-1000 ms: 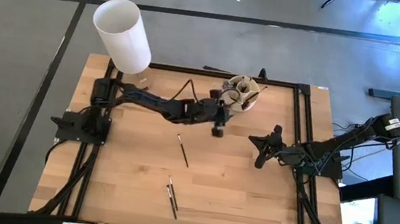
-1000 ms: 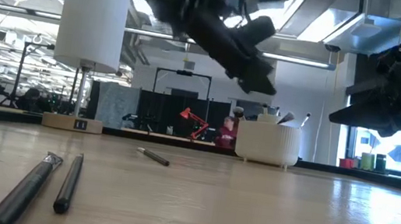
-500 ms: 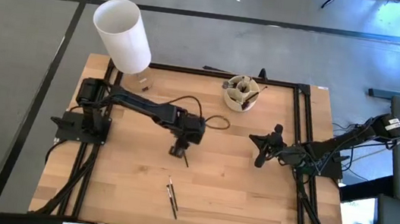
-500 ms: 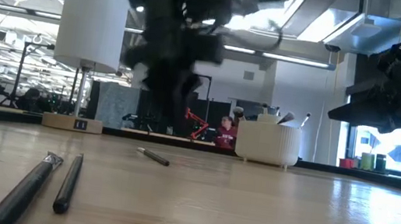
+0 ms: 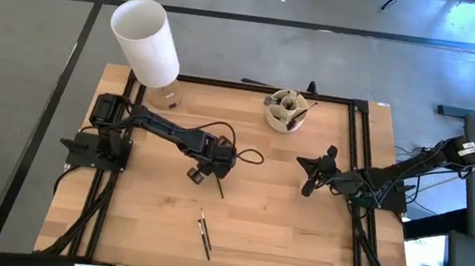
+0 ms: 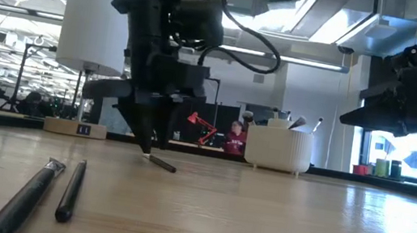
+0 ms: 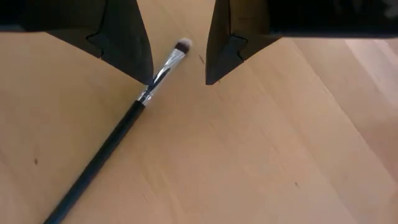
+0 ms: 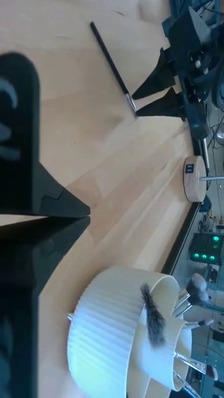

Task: Sort items
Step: Put the foundation brush into the pen organizer

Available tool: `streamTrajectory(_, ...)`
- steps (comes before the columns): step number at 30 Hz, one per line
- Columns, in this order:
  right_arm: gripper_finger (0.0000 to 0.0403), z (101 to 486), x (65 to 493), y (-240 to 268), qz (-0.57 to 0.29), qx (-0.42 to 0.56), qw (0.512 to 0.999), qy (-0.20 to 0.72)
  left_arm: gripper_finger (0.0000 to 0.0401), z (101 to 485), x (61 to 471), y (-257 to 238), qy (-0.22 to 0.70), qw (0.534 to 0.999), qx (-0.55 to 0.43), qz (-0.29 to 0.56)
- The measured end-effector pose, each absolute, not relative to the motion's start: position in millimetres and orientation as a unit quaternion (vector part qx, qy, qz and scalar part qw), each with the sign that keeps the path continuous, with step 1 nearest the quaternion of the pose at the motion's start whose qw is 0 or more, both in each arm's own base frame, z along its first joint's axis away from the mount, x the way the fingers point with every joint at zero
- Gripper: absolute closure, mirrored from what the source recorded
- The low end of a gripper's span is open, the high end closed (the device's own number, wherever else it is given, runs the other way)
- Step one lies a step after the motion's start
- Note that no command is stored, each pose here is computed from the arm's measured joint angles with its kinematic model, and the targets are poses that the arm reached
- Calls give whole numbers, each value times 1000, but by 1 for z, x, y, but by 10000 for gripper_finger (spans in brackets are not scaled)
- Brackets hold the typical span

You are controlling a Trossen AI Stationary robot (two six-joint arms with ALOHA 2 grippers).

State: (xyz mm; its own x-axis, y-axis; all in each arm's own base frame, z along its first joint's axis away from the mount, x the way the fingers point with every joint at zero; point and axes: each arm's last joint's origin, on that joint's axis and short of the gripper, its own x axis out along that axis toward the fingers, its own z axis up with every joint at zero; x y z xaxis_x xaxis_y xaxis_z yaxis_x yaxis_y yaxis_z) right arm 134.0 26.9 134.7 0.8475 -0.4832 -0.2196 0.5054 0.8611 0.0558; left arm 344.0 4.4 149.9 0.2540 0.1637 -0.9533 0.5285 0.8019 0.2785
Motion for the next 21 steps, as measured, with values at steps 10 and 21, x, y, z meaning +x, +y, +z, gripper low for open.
streamTrajectory(10, 399, 135, 134, 27, -253, 64, 960, 99, 259, 149, 344, -6, 581, 717, 340, -183)
streamTrajectory(21, 397, 134, 134, 28, -243, 84, 961, 98, 341, 128, 346, -8, 608, 684, 351, -199)
